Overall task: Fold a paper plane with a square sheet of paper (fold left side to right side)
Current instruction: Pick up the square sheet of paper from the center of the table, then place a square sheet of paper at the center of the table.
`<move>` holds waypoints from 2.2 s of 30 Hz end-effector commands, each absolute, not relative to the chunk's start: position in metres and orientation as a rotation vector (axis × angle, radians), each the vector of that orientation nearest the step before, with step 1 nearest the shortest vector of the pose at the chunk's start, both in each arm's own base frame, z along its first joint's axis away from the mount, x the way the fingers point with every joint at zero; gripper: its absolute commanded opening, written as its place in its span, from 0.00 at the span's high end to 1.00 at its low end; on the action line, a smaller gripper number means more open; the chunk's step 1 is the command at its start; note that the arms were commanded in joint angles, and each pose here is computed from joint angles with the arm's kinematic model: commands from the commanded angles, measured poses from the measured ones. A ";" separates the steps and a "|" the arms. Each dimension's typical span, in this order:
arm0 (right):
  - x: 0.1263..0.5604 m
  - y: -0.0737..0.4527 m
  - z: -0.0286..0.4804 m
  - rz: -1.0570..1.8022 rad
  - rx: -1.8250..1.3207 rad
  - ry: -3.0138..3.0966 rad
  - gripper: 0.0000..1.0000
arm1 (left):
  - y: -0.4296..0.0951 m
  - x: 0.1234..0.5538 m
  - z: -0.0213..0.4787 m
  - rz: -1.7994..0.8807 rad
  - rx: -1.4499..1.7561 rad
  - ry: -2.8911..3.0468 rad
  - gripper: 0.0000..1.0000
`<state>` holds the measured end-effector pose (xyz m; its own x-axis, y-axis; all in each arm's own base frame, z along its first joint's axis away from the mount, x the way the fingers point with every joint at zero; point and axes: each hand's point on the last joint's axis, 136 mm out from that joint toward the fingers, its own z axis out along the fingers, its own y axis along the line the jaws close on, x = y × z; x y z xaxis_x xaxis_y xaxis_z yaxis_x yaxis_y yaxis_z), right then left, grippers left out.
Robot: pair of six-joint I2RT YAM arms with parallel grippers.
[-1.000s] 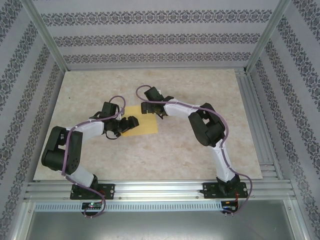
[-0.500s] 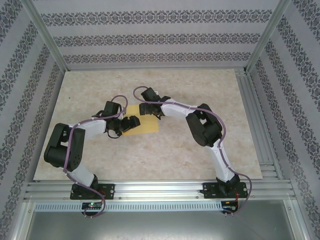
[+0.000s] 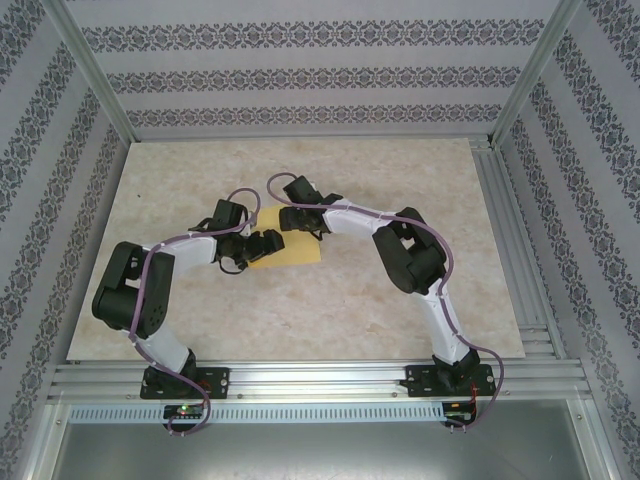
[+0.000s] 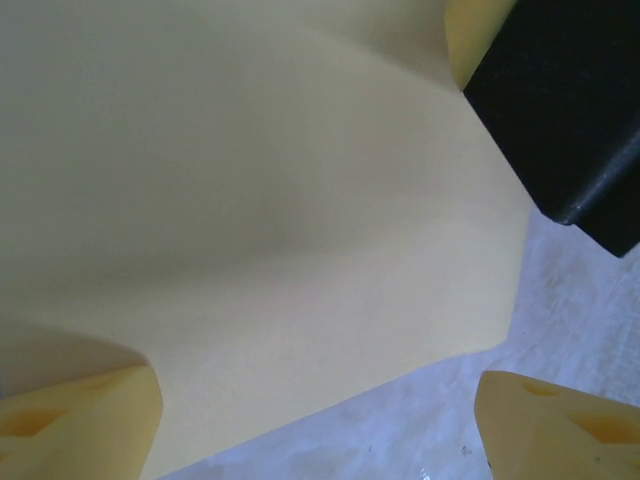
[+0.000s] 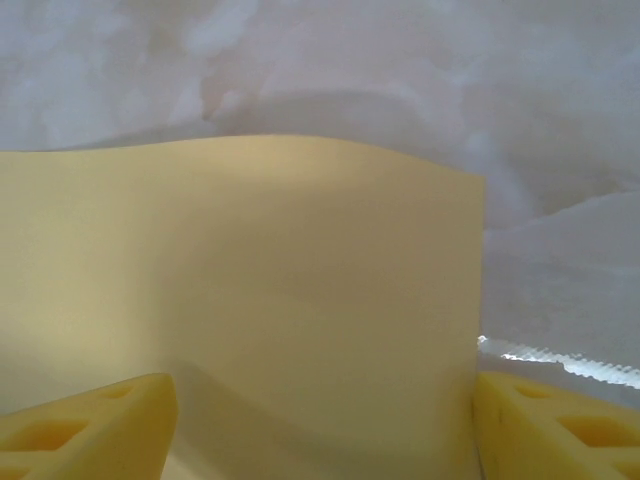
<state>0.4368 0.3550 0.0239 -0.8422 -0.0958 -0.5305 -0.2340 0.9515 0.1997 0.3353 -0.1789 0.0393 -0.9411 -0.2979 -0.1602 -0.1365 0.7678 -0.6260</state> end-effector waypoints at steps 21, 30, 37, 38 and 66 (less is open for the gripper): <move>0.409 0.361 0.074 0.649 -0.224 2.513 0.76 | -0.177 0.338 0.087 -0.836 -0.212 2.642 0.11; 0.397 0.312 0.137 0.854 -0.116 2.346 0.78 | -0.159 0.344 0.161 -0.894 -0.249 2.432 0.05; 0.380 0.261 0.214 1.150 -0.088 2.123 0.78 | -0.181 0.345 0.230 -1.195 -0.191 2.226 0.00; 0.377 0.253 0.227 1.188 -0.085 2.084 0.78 | -0.187 0.345 0.241 -1.257 -0.169 2.192 0.00; 0.290 0.242 0.412 1.545 -0.341 1.696 0.79 | -0.281 0.337 0.353 -1.751 0.237 1.885 0.00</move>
